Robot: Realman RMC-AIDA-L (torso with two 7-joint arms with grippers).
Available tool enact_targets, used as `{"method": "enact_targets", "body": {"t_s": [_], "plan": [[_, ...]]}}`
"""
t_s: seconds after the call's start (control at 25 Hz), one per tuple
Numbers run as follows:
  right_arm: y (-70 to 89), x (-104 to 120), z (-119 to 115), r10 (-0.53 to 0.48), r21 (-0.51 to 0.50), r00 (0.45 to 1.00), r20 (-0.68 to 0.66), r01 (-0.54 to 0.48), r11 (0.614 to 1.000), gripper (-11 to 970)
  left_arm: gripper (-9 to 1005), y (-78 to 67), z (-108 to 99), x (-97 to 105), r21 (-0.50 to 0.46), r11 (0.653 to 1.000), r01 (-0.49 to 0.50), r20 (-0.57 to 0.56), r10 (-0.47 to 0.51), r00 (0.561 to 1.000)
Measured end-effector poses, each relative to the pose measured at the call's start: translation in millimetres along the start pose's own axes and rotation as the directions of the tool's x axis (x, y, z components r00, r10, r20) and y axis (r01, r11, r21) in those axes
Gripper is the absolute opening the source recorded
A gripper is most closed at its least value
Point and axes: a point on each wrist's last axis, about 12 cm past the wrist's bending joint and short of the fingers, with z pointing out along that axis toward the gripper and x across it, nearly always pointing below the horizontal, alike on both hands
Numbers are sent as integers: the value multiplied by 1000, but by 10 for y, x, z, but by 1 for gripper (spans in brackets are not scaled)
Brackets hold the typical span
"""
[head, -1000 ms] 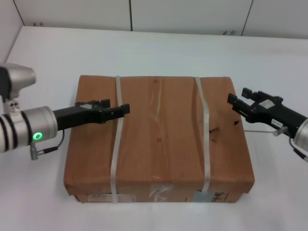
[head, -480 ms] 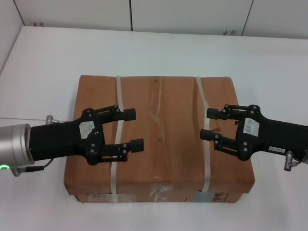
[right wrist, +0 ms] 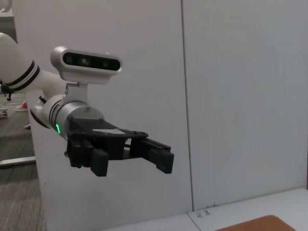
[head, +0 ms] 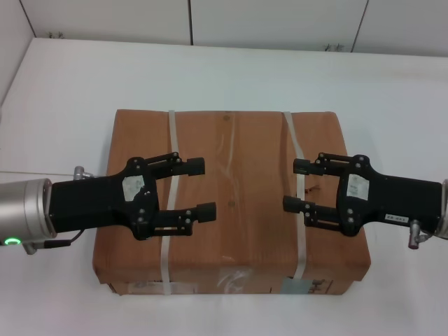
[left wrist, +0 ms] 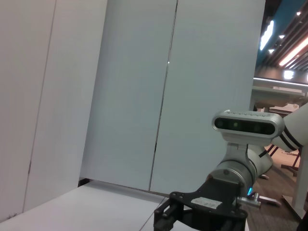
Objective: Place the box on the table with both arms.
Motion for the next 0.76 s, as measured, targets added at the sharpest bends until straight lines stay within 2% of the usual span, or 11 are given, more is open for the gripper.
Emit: {"method": "enact_targets", "body": {"t_s": [0.44, 0.76], "plan": [[-17, -37, 47, 7, -9, 1000, 8, -7, 1000, 677, 809, 17, 13, -16, -4, 1000, -6, 4, 6, 1000], [-23, -46, 51, 5, -7, 1000, 13, -5, 1000, 677, 809, 22, 16, -30, -5, 1000, -9, 13, 9, 1000]]}}
